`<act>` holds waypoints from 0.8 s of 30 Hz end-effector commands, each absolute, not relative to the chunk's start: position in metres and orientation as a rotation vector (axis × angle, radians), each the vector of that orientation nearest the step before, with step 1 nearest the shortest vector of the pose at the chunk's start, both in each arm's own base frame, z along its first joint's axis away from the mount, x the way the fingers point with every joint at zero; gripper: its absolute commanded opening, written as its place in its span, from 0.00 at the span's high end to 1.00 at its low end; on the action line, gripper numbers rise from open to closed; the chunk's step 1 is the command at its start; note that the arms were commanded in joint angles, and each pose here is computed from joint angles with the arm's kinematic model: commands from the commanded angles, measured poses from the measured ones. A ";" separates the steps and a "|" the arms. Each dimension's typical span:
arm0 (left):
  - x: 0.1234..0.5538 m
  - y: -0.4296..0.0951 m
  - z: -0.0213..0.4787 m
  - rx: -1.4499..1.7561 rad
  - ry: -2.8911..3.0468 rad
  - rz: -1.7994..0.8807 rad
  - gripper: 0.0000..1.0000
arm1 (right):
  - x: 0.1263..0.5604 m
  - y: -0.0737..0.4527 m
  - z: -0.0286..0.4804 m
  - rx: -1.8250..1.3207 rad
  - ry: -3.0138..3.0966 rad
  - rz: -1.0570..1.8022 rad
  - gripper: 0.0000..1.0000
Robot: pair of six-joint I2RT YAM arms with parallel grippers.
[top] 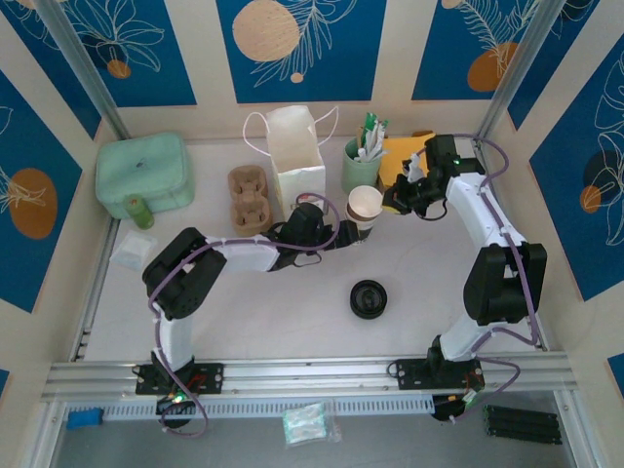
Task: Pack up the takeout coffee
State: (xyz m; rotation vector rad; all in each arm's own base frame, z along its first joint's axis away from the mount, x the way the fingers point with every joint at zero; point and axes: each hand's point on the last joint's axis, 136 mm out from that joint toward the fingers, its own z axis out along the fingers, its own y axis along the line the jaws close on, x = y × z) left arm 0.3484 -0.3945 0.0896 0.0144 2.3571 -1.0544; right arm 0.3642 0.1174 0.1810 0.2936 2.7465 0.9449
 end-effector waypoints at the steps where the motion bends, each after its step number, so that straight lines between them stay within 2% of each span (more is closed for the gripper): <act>1: 0.343 -0.394 0.087 0.046 2.359 -1.029 0.01 | 0.357 0.120 0.188 0.310 2.726 1.011 1.00; 7: 0.340 -0.393 0.099 0.077 2.345 -1.043 0.01 | 0.358 0.119 0.199 0.301 2.699 1.004 1.00; 24: 0.322 -0.389 0.140 0.178 2.311 -1.090 0.01 | 0.354 0.112 0.272 0.250 2.548 0.975 1.00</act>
